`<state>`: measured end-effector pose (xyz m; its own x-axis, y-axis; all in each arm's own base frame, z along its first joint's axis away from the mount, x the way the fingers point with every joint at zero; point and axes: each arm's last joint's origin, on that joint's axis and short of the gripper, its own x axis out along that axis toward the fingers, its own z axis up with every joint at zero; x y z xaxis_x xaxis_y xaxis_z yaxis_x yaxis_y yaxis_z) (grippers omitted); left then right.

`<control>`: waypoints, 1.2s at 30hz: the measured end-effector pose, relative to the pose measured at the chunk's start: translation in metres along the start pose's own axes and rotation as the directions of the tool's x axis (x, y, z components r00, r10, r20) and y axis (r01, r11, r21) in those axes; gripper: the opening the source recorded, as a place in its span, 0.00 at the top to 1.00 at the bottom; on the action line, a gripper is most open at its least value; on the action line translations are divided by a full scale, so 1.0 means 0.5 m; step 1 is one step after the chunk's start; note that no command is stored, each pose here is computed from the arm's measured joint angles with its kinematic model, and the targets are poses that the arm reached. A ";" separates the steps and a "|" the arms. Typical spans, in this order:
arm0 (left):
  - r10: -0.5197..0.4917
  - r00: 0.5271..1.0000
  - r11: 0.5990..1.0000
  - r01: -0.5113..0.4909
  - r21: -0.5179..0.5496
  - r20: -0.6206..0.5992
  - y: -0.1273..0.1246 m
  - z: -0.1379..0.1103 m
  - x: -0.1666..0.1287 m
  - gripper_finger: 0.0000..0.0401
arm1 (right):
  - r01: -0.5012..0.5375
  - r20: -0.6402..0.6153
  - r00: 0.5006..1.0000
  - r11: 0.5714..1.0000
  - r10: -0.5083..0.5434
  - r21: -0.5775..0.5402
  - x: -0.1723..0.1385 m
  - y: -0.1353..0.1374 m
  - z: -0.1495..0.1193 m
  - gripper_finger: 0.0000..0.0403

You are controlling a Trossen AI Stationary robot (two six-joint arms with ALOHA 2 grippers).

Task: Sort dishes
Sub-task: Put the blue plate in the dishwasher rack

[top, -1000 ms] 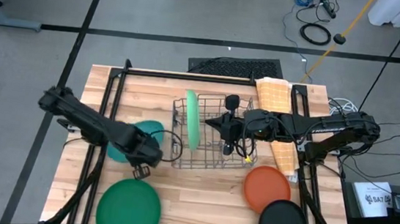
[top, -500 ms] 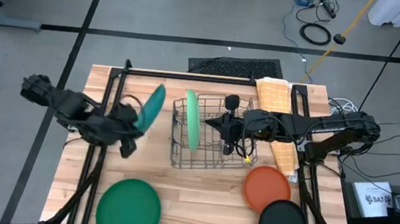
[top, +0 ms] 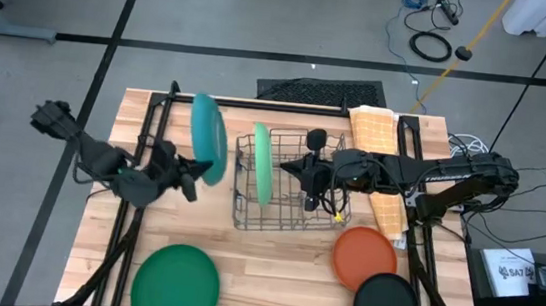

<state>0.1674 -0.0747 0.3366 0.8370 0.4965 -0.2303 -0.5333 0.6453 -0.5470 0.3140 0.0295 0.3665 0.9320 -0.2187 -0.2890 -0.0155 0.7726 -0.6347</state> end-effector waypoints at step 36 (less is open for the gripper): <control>-0.073 0.986 0.987 0.092 -0.132 0.148 -0.013 -0.197 0.096 0.97 | 0.008 0.012 1.000 1.000 -0.008 0.009 0.000 -0.002 0.002 0.99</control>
<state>0.2233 -0.1121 0.2499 0.8460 0.5288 -0.0683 -0.4329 0.6064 -0.6670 0.3145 0.0296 0.3679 0.9365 -0.2175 -0.2752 -0.0050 0.7762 -0.6305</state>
